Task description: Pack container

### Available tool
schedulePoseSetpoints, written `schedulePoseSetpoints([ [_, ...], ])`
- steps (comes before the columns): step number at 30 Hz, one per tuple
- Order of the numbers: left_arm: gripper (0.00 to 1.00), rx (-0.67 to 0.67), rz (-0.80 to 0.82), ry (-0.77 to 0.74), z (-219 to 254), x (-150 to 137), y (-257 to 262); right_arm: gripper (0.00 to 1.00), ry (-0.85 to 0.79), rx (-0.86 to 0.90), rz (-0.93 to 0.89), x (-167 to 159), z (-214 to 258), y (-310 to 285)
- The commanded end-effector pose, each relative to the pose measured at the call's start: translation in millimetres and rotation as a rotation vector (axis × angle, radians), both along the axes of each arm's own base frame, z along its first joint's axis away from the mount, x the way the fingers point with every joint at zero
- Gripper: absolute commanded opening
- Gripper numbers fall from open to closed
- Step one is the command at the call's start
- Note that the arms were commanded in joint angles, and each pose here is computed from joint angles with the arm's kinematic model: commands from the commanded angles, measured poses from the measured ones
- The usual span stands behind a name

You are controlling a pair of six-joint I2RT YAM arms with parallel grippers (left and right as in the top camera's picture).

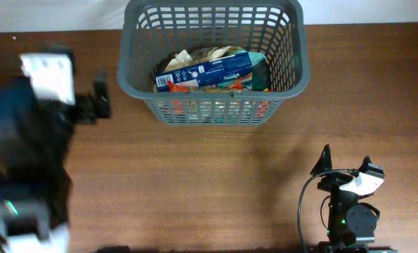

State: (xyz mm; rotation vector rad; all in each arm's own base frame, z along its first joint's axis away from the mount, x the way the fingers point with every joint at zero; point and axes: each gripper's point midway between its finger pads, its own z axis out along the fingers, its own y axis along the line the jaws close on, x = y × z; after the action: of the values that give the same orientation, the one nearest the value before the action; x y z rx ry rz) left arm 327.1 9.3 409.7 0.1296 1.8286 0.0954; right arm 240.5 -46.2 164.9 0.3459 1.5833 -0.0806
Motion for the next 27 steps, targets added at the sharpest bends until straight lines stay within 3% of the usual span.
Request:
schedulePoseSetpoints([
  [1,0.99,-0.020,-0.123,-0.091,-39,-26,-31,0.99,0.005,-0.010,-0.021,-1,-3,-4],
  [4,0.99,-0.016,-0.143,-0.186,-68,-52,-36,0.99,0.005,-0.010,-0.021,-1,-3,-4],
  [11,0.99,-0.015,-0.144,-0.203,-167,-86,-36,0.99,0.005,-0.010,-0.021,-1,-3,-4],
  [20,0.99,-0.017,-0.179,-0.257,-224,-86,-42,0.99,0.005,-0.010,-0.021,-1,-3,-4],
  [27,0.99,-0.018,-0.178,-0.227,-242,-83,-42,0.99,0.005,-0.010,-0.021,-1,-3,-4],
])
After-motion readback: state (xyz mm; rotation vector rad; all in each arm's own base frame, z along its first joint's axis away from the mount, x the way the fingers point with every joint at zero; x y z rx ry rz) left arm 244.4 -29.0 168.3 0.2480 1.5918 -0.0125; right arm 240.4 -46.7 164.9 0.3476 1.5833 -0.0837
